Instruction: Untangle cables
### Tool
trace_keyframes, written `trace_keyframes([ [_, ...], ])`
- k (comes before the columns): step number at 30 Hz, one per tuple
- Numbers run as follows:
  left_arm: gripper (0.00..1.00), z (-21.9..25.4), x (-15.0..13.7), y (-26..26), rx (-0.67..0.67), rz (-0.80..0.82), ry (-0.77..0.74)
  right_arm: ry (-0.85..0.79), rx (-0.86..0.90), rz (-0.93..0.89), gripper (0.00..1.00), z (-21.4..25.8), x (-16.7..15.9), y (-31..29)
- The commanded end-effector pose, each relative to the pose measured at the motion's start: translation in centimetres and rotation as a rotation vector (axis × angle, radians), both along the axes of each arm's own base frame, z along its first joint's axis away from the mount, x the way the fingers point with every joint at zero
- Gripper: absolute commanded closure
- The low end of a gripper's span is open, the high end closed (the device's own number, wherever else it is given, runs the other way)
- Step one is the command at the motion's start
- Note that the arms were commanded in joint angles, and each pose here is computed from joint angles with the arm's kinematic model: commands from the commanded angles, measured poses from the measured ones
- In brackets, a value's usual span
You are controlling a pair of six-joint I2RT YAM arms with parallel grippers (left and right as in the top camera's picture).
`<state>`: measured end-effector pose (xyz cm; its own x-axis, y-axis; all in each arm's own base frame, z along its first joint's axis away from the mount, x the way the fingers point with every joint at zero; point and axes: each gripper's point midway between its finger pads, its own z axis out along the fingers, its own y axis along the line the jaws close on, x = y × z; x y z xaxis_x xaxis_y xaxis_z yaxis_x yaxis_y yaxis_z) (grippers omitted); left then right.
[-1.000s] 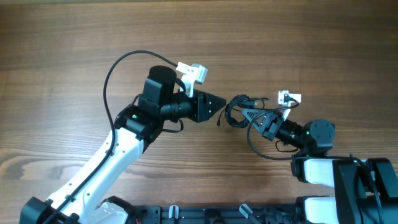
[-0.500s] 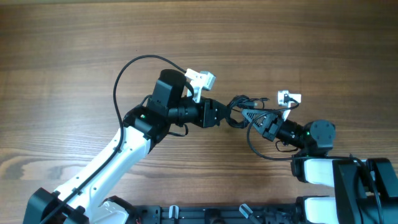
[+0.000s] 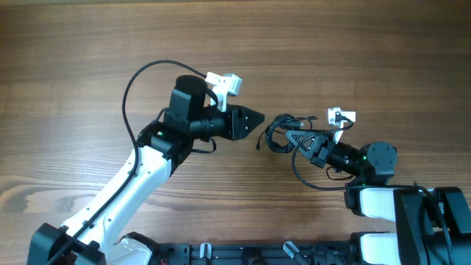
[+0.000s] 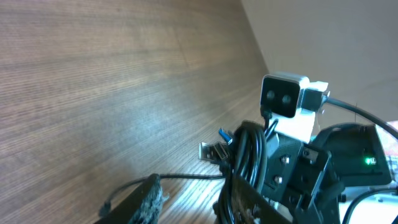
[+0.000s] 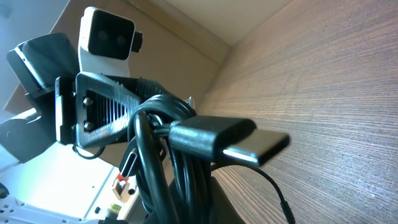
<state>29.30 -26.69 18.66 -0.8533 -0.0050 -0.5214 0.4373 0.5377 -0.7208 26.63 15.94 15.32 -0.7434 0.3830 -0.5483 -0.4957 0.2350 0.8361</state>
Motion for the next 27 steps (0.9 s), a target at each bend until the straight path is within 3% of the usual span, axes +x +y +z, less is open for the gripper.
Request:
trace_keyframes([
  [1, 0.62, 0.0, -0.9, -1.3, -0.004, -0.043, 0.006, -0.024, -0.011, 0.021, 0.96, 0.0, -0.3, 0.2],
  [13, 0.64, -2.6, -1.1, -2.1, 0.049, -0.048, 0.055, -0.024, -0.010, 0.021, 0.96, 0.0, -0.3, 0.2],
  [27, 0.65, -2.6, -1.0, -2.1, 0.048, -0.047, 0.052, -0.015, -0.004, 0.020, 0.96, 0.0, -0.3, 0.2],
])
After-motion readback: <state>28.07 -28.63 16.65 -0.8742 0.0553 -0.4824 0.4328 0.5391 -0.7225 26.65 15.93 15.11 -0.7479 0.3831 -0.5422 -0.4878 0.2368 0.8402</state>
